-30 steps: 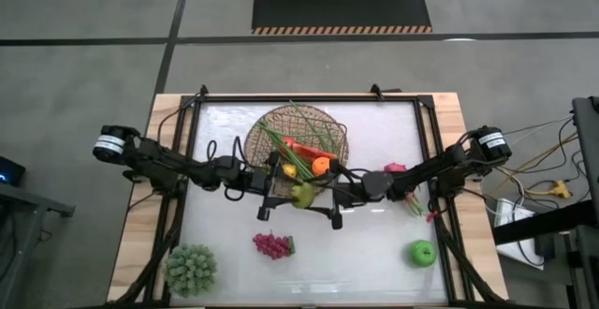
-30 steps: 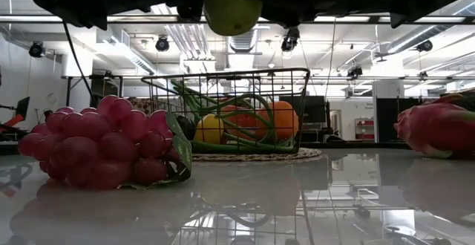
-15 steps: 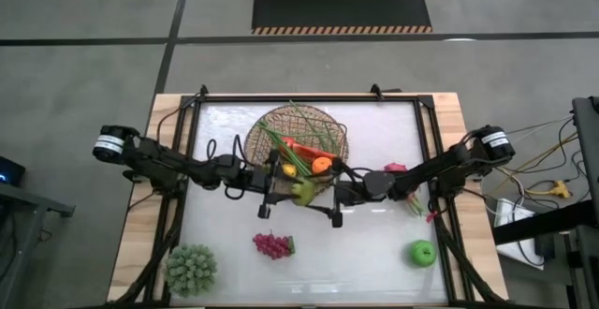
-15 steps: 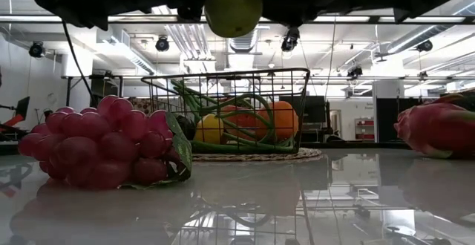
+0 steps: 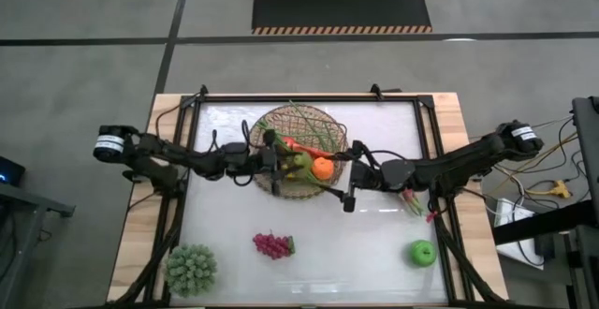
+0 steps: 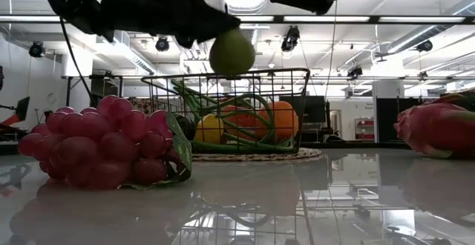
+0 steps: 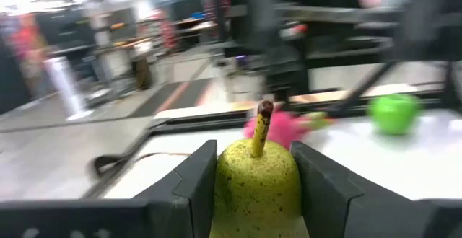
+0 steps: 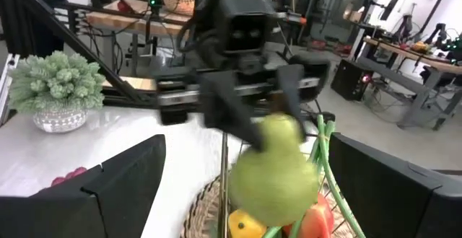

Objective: Build produce basket
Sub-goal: Put the pear into the wire basket

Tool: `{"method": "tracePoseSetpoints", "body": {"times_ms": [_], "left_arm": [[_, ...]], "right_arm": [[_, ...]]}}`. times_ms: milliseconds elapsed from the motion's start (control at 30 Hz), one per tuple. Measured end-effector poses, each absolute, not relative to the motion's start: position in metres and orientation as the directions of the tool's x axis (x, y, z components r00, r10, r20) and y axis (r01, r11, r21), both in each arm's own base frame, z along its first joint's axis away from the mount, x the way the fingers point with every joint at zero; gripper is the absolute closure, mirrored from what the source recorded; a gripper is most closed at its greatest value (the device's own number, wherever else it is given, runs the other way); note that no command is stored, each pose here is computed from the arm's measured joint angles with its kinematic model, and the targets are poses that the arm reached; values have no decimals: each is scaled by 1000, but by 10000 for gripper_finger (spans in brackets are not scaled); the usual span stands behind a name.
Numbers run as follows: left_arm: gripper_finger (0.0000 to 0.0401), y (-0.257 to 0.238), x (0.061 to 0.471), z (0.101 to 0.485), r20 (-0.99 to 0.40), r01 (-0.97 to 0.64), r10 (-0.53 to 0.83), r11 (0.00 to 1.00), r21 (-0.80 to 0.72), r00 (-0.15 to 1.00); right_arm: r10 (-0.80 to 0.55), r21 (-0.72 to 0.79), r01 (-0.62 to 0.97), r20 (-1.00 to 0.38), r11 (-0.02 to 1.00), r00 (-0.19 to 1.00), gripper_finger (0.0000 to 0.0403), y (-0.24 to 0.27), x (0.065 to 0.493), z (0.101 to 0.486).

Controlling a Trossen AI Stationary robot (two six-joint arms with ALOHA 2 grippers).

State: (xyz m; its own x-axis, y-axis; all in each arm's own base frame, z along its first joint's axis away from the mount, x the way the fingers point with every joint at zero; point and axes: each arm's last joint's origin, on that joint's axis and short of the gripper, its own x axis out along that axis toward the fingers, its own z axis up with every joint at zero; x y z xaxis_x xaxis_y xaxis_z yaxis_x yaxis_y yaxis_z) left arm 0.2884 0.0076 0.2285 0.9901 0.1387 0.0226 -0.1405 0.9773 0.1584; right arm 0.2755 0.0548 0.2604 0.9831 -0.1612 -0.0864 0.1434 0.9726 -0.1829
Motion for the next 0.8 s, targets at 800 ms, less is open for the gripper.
{"method": "tracePoseSetpoints", "body": {"times_ms": [800], "left_arm": [[267,50,299,200,-104,-306,301,952,-33,948]], "right_arm": [[-162,-173,139,-127,975,979,35,56,278,253]]}}
